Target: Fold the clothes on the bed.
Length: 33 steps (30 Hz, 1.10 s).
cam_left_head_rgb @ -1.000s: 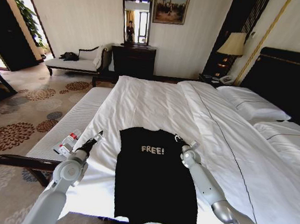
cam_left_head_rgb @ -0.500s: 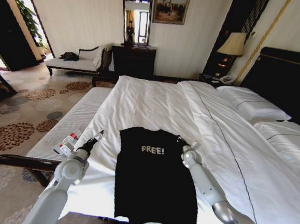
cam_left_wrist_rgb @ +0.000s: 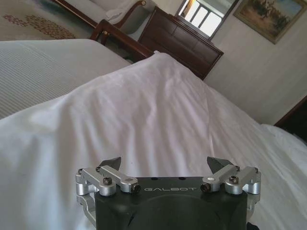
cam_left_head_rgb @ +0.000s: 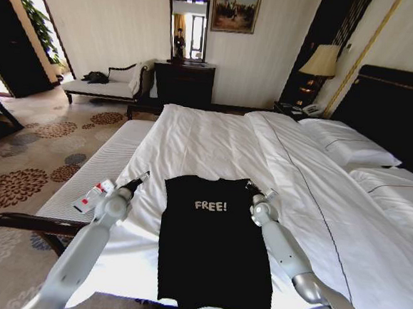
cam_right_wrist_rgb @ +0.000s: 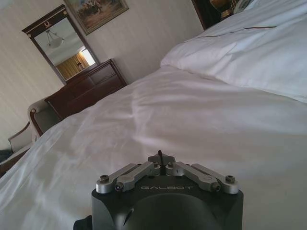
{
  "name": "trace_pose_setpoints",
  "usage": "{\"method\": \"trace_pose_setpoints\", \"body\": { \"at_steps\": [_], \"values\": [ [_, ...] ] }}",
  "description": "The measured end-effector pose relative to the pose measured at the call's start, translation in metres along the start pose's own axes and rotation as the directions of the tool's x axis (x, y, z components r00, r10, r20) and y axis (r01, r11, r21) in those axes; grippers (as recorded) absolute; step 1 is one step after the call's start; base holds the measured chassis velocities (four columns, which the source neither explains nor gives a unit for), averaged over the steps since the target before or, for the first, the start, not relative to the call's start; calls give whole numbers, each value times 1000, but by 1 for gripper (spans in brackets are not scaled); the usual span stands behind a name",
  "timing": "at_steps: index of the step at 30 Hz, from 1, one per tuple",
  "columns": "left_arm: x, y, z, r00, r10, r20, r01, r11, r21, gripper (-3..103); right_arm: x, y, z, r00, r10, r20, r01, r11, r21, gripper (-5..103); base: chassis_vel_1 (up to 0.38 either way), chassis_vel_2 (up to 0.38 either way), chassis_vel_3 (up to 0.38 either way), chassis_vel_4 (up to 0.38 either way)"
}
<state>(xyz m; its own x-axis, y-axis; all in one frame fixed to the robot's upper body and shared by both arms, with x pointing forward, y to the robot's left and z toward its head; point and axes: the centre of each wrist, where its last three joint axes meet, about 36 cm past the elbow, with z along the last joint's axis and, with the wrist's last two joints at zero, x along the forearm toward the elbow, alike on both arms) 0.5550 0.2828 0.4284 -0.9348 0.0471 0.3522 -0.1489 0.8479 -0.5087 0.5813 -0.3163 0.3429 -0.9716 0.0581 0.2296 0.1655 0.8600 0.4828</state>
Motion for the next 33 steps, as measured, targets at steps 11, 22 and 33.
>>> {"method": "trace_pose_setpoints", "body": {
  "at_steps": [11, 22, 33],
  "values": [
    [-63, -22, 48, 995, -23, -93, 18, 999, -51, 100, 3, -5, 0, 1000, 5, 10, -5, 1000, 19, 0, 0, 0, 0, 0],
    [-79, -45, 77, 992, 2, -129, -10, 998, -62, 103, 3, -5, 5, 1000, 2, 16, -2, 1000, 23, 0, 0, 0, 0, 0],
    [-85, -57, 89, 991, 16, -131, -22, 999, -45, 63, 5, -10, 4, 1000, 5, 24, -5, 1000, 27, 0, 0, 0, 0, 0]
  ]
}}
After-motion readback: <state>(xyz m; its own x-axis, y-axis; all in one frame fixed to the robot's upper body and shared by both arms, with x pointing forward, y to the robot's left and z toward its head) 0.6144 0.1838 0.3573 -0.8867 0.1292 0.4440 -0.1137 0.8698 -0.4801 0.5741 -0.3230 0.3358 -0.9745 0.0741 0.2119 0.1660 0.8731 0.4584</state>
